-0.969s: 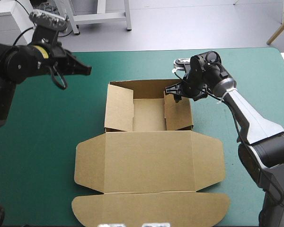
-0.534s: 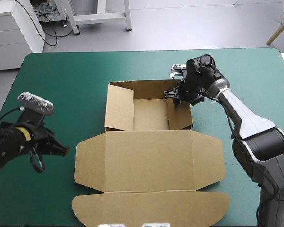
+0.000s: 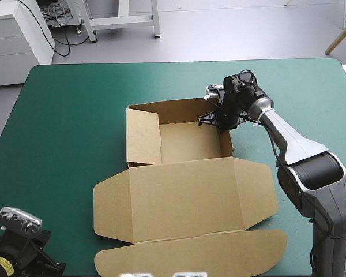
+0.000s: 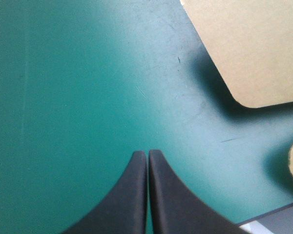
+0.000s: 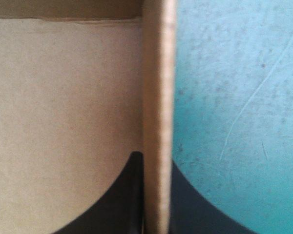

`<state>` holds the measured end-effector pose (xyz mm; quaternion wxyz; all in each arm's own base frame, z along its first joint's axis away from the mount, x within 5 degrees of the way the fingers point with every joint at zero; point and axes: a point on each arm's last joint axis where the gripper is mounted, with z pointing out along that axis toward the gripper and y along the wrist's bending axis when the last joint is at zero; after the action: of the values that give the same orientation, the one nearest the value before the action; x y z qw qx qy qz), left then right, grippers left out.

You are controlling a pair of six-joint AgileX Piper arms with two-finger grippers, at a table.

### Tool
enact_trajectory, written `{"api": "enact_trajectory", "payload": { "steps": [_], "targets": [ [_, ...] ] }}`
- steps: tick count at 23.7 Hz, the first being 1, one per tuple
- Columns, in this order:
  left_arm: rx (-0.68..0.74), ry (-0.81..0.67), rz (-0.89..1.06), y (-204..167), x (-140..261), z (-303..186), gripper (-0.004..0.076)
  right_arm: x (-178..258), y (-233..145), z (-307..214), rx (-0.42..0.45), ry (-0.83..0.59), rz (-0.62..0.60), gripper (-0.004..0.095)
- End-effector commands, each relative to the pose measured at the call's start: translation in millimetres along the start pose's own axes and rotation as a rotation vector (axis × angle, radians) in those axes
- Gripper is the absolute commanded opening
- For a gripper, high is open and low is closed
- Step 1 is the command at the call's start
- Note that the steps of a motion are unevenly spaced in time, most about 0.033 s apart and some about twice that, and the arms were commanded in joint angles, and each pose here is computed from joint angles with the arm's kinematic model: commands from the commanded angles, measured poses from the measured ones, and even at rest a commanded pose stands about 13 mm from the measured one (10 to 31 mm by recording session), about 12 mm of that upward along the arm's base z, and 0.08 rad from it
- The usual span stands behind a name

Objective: Fold the box

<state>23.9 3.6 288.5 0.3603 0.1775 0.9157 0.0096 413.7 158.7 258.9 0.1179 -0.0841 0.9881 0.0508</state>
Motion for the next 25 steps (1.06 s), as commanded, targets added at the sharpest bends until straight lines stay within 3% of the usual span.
{"api": "enact_trajectory", "payload": {
  "steps": [1,5,10,12,15,22,25],
  "targets": [
    [0.03,-0.027,-0.015,-4,22,-2,-0.001,-3,-3,-35,0.011,-0.093,-0.028,-0.0019],
    [0.028,-0.068,-0.02,-5,30,-4,-0.001,-11,-41,-54,0.08,-0.153,0.016,-0.0019],
    [0.028,-0.068,-0.02,-5,30,-4,-0.001,0,-168,-94,0.261,-0.212,0.18,-0.0019],
    [0.028,-0.068,-0.02,-5,30,-4,-0.001,16,-225,-106,0.308,-0.214,0.299,-0.0019],
    [0.028,-0.068,-0.02,-5,30,-4,-0.001,38,-276,-116,0.35,-0.212,0.427,-0.0019],
    [0.028,-0.068,-0.02,-5,30,-4,-0.001,80,-342,-132,0.424,-0.202,0.599,-0.0017],
    [0.028,-0.068,-0.02,-5,30,-4,-0.001,92,-356,-136,0.444,-0.193,0.639,0.0063]
  ]
}}
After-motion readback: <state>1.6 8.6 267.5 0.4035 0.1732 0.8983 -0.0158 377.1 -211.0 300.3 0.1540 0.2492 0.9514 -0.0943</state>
